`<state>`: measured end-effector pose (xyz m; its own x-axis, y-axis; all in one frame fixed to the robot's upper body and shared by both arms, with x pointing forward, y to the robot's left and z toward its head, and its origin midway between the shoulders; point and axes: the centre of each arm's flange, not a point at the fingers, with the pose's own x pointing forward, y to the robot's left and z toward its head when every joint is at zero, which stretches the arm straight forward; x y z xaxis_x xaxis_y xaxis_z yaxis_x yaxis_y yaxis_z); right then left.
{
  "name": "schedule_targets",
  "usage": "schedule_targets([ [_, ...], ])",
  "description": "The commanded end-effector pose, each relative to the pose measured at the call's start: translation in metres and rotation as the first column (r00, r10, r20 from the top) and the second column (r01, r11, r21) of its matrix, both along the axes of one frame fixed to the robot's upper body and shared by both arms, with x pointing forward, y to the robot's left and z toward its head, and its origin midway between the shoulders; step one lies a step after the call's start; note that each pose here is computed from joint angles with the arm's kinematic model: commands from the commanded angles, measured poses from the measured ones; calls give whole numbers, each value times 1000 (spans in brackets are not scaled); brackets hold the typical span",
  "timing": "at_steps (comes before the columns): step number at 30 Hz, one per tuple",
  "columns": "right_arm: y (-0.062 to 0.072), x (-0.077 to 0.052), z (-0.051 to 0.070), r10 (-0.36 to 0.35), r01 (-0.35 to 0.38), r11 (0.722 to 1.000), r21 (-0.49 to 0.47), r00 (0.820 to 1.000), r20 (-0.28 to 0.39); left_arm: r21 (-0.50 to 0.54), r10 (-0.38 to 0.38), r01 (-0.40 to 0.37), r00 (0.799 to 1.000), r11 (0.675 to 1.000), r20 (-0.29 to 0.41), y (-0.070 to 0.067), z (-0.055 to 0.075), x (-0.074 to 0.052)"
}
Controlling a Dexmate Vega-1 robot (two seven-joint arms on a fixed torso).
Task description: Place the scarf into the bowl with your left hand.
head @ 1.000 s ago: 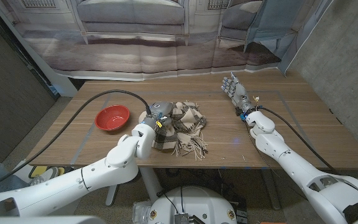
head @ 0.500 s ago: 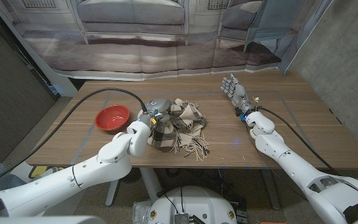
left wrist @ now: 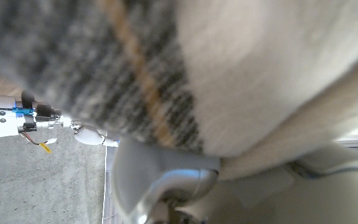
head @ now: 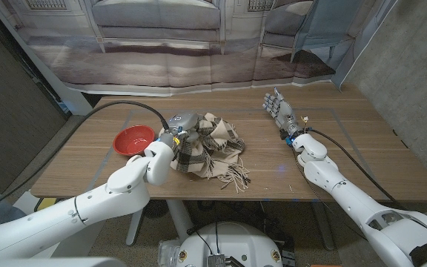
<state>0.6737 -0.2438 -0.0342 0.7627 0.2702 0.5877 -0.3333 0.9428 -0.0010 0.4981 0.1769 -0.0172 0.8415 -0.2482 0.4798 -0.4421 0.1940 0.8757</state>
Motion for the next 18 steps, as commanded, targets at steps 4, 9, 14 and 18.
schedule_targets([
  [4, -1, -1, 5, 2, -2, 1000, -11, 1000, 15, 7, 15, -15, 998, 1000, 56, 6, 24, -19],
  [9, -2, -1, 4, 3, -3, 1000, -9, 1000, 16, 20, 12, -13, 997, 1000, 79, 1, 34, -22],
  [14, -4, -1, 3, 3, -2, 1000, -5, 1000, 13, 35, 36, -39, 997, 999, 68, -3, 43, -27],
  [18, -6, -1, 3, 3, -3, 1000, -2, 1000, 17, 30, 35, -37, 996, 999, 78, -4, 47, -31],
])
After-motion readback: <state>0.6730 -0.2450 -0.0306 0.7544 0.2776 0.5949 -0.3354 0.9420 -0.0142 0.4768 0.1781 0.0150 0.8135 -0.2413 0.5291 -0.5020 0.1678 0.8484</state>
